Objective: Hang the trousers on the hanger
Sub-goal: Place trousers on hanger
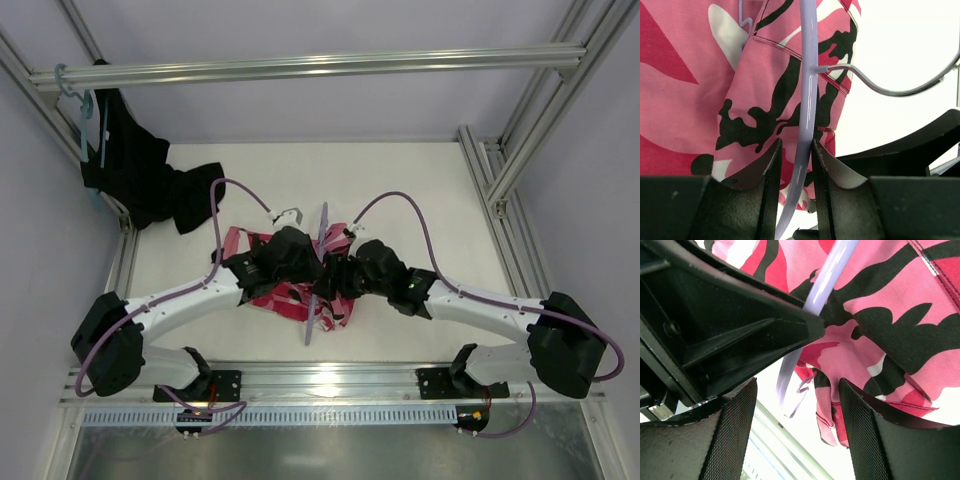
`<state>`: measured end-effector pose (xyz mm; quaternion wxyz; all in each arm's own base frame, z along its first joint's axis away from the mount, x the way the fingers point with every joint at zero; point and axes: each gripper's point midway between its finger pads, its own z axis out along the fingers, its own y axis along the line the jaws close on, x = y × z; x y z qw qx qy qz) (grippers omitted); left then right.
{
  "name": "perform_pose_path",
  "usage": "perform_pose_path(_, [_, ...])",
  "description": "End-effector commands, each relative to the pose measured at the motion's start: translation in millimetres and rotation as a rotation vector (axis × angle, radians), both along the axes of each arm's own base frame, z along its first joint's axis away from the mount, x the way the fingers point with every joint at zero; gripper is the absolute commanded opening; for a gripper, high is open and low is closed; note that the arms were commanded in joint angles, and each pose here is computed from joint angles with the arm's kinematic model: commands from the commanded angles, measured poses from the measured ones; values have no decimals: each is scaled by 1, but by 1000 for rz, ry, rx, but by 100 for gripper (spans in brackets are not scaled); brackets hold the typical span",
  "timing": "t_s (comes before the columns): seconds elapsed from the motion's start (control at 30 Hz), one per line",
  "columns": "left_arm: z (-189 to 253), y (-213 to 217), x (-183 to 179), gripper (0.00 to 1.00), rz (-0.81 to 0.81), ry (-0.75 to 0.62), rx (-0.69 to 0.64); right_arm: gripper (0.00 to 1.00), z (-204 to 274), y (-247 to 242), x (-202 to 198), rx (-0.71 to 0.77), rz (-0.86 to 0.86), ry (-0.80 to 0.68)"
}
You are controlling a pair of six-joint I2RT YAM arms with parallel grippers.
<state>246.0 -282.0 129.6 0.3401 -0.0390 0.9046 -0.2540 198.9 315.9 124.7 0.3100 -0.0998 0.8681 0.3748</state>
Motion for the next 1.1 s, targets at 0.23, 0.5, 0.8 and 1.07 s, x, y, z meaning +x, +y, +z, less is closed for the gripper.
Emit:
perform_pose_path(0.23, [15,-20,5,30,-30,-26,-50,66,-3,2,32,-14,-156,-61])
perform_pose_path(0.5, [22,-24,5,31,-54,-32,-63,58,2,-16,36,0,-280,-69])
perform_pose_path(0.8, [20,-28,8,30,-57,-24,-48,63,15,-17,30,63,-267,-96])
perform_pose_path(1.07, [13,-9,14,30,-11,-18,10,64,7,-18,37,36,-304,-96])
